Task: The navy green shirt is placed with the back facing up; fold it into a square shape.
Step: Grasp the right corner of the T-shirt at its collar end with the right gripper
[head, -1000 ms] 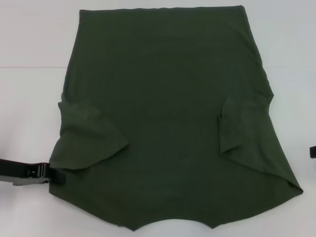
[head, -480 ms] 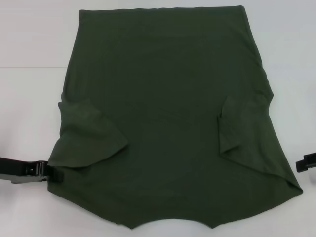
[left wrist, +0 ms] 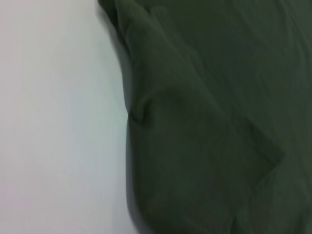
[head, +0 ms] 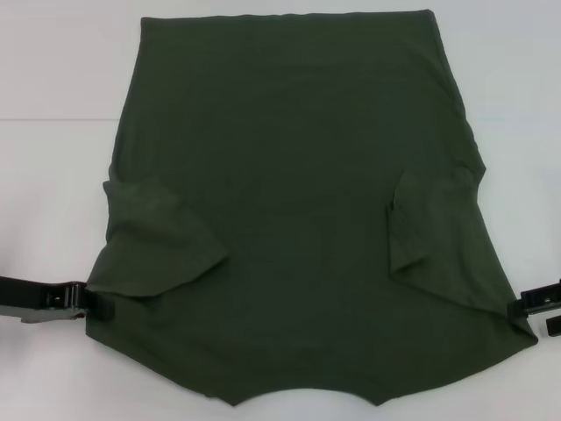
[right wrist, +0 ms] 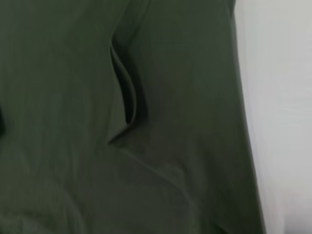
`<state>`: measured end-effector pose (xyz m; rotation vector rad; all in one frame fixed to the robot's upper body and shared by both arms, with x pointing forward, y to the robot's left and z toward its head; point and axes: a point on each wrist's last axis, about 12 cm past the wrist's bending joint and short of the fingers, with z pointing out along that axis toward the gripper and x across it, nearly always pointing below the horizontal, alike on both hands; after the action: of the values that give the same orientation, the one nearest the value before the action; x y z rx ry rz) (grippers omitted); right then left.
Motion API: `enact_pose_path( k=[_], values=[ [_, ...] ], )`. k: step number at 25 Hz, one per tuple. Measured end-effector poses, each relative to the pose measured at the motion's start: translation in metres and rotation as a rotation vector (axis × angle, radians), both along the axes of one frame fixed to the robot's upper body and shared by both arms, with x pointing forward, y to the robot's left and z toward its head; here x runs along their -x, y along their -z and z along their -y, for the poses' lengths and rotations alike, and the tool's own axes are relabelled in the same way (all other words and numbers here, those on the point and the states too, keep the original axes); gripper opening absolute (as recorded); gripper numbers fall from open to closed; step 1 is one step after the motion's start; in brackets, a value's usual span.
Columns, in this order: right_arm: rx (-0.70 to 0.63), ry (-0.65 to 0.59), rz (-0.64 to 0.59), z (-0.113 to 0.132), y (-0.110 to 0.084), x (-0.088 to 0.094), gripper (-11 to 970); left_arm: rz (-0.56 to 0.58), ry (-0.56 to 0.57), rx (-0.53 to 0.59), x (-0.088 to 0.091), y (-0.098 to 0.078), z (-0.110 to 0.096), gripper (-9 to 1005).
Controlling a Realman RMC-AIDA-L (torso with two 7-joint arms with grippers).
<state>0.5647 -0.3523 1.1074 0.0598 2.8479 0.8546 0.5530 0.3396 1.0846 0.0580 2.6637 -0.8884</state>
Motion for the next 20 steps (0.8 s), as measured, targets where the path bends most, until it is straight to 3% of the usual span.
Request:
enact_pose_path(
  k=[20],
  values=[
    [0.024,-0.041,0.009,-0.0059,0.0066,0.0012,863,0.001,-0.005,0.007,-0.0002,0.0005,0.0016,49]
  ],
)
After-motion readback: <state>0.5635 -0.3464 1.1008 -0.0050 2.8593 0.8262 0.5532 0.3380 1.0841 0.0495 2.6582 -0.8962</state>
